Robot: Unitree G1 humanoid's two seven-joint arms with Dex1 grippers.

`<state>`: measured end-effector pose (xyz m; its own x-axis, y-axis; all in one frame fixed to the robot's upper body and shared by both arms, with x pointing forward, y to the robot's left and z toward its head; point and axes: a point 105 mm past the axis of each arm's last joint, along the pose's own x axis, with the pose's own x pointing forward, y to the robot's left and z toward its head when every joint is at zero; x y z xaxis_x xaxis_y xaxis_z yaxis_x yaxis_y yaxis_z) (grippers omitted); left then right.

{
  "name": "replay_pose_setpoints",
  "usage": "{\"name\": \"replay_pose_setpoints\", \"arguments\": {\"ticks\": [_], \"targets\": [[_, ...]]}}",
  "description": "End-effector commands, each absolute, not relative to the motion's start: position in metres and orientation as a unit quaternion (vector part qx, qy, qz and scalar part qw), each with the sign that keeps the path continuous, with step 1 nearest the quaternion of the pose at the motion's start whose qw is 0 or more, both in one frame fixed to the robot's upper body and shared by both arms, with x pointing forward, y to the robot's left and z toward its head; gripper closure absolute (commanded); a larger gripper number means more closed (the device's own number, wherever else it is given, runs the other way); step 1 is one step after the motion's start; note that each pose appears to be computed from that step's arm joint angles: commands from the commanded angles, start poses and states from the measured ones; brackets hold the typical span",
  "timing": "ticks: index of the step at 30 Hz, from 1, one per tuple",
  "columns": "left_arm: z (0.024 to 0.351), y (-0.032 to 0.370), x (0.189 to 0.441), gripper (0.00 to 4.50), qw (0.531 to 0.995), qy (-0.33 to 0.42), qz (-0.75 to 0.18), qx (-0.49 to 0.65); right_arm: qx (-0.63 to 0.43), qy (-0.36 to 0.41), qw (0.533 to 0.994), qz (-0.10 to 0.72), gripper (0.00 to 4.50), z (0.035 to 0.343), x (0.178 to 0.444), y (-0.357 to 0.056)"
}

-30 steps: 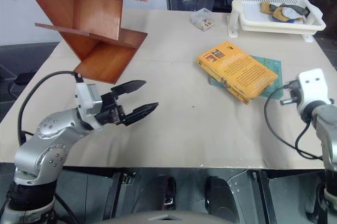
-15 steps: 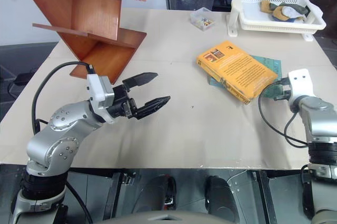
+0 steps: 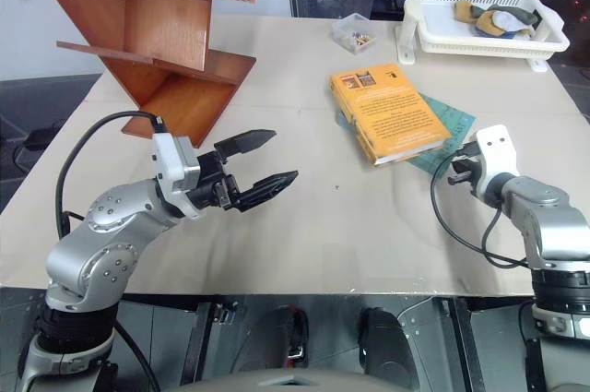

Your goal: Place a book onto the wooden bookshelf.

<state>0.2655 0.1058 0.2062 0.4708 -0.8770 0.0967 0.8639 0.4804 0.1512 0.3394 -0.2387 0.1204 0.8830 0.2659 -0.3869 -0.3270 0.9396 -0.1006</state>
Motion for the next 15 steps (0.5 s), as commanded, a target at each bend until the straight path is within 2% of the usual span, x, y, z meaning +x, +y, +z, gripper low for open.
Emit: {"name": "replay_pose_setpoints", "arguments": {"ticks": [1,4,8,11,15], "targets": [[0.216,0.106,0.264,0.00,0.853,-0.104,-0.509,0.051,-0.087,0.167,0.966,0.178,4.42,0.132,0.335,-0.228],[0.215,0.108,0.265,0.00,0.856,-0.102,-0.504,0.052,-0.105,0.172,0.965,0.169,4.42,0.136,0.326,-0.236],[0.207,0.112,0.275,0.00,0.877,-0.088,-0.471,0.039,-0.189,0.149,0.958,0.156,4.42,0.167,0.318,-0.248],[0.198,0.107,0.283,0.00,0.886,-0.070,-0.458,0.032,-0.220,0.105,0.959,0.141,4.42,0.199,0.341,-0.245],[0.194,0.102,0.292,0.00,0.891,-0.052,-0.451,0.021,-0.274,0.089,0.950,0.120,4.42,0.211,0.388,-0.241]]}}
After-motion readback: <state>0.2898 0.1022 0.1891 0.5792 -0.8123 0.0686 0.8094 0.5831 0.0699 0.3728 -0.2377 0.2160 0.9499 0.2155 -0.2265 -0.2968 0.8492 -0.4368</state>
